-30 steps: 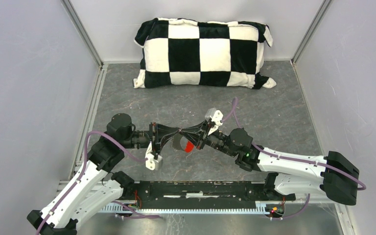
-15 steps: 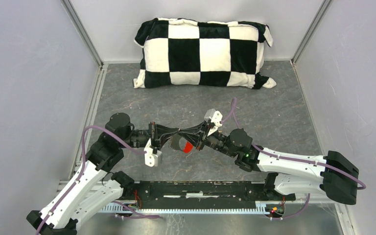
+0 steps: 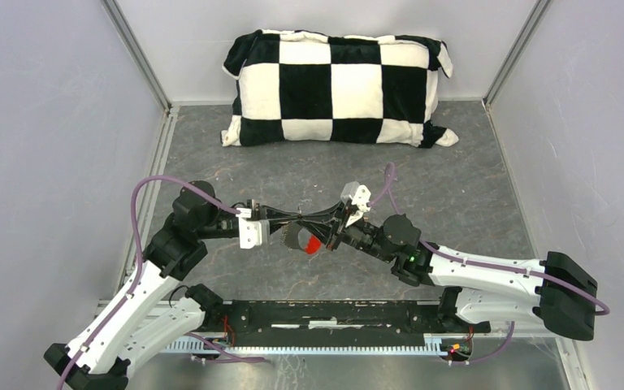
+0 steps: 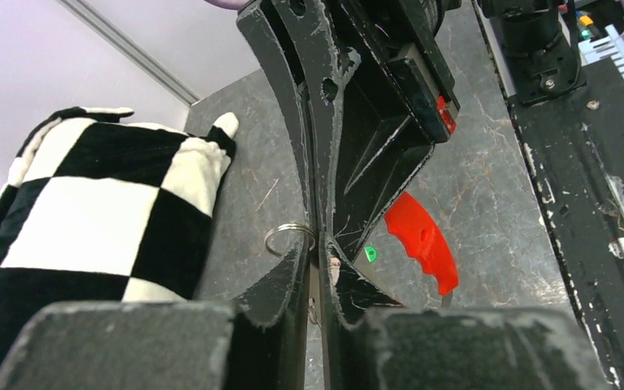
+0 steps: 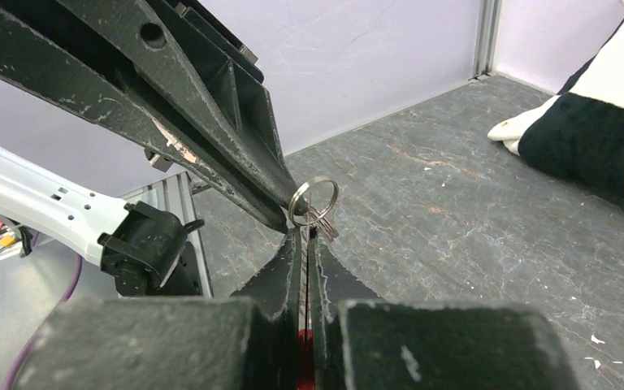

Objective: Put the keys on the keyring

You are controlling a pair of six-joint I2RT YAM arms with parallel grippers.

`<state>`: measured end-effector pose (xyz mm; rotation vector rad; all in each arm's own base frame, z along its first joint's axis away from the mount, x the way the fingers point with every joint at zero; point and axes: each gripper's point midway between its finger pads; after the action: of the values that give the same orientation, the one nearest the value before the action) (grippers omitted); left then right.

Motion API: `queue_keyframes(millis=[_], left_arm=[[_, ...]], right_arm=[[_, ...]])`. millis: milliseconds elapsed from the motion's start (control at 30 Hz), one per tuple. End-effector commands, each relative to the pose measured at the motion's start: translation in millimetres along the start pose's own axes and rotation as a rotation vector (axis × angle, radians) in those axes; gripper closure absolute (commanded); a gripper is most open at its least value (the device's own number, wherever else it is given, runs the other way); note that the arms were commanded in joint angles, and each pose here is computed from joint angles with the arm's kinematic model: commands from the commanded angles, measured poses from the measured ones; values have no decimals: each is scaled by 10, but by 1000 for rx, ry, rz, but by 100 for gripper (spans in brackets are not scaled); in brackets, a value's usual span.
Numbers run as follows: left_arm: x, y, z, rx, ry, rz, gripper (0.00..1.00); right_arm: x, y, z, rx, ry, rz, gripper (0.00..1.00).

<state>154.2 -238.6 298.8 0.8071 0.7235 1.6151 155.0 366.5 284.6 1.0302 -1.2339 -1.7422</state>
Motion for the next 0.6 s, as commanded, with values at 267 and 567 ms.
queue_keyframes(millis=[267, 567], left_arm=[[-12, -9, 47, 115, 18, 28, 80], [8, -60, 8, 108, -2, 60, 86]], right_arm=[[0, 290, 220, 5, 76, -88, 100], [6, 289, 223, 14, 75, -85, 100]])
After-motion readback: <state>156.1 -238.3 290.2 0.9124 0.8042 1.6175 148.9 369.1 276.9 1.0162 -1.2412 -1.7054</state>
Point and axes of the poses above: each gripper's point midway between its finger pads, its own x axis back along the fingers, its own z axis along the line the jaws close on, y = z × x, and after that the axes turned 2 degrees about -x, right-handed
